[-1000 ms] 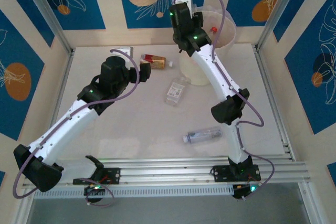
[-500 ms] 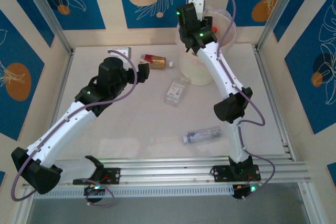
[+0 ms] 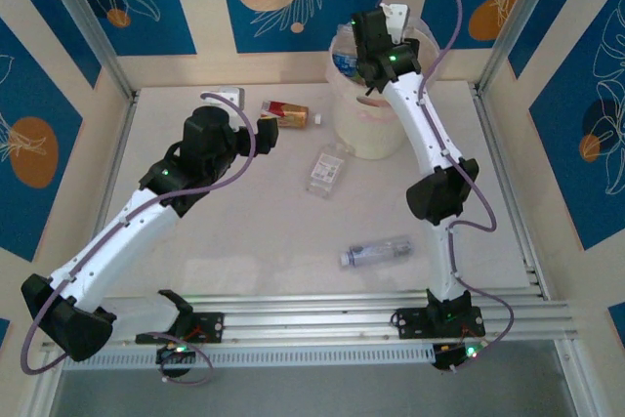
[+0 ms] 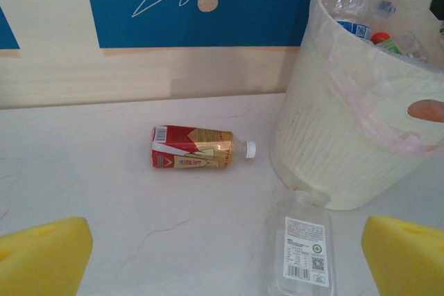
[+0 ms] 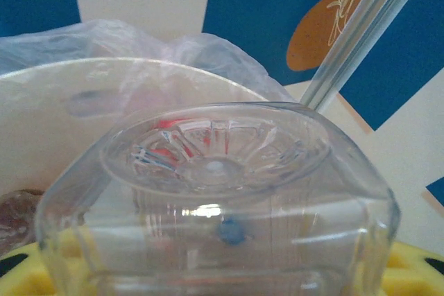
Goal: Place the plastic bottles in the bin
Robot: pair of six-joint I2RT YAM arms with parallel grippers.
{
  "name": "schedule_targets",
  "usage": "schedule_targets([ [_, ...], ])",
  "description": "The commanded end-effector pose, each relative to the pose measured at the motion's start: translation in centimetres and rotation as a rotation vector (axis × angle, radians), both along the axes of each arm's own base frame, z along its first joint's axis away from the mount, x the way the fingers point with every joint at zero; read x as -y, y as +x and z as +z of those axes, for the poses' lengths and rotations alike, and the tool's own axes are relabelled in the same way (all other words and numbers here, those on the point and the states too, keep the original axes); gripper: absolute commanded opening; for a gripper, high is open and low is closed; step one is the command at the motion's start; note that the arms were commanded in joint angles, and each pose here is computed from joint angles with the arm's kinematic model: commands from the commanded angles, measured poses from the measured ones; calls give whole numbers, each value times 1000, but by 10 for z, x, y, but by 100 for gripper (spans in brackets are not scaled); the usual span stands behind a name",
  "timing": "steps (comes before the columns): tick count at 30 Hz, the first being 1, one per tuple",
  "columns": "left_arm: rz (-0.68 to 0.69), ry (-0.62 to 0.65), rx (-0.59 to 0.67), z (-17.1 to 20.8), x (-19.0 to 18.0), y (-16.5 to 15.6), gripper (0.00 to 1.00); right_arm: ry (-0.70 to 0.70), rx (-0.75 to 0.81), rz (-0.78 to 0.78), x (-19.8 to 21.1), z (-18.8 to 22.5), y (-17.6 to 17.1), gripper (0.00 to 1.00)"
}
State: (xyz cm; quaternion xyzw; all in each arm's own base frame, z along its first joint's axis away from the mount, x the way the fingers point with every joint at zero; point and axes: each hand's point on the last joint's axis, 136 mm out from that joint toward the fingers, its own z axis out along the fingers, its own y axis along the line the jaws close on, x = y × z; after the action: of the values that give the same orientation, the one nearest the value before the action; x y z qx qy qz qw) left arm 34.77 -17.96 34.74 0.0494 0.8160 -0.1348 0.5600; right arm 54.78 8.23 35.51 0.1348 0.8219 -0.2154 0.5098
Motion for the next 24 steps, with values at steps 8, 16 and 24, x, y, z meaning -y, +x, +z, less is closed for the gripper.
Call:
schedule_targets([
  [8,3,25,-17,-7,-4,2,99,27,-20,-18,16,-9,3,91],
  [16,-13,30,-34,-11,0,4,99,24,-19,23,12,2,0,100],
  [24,-69,35,-62,-20,14,7,99,44,-40,133,-12,15,-14,99],
])
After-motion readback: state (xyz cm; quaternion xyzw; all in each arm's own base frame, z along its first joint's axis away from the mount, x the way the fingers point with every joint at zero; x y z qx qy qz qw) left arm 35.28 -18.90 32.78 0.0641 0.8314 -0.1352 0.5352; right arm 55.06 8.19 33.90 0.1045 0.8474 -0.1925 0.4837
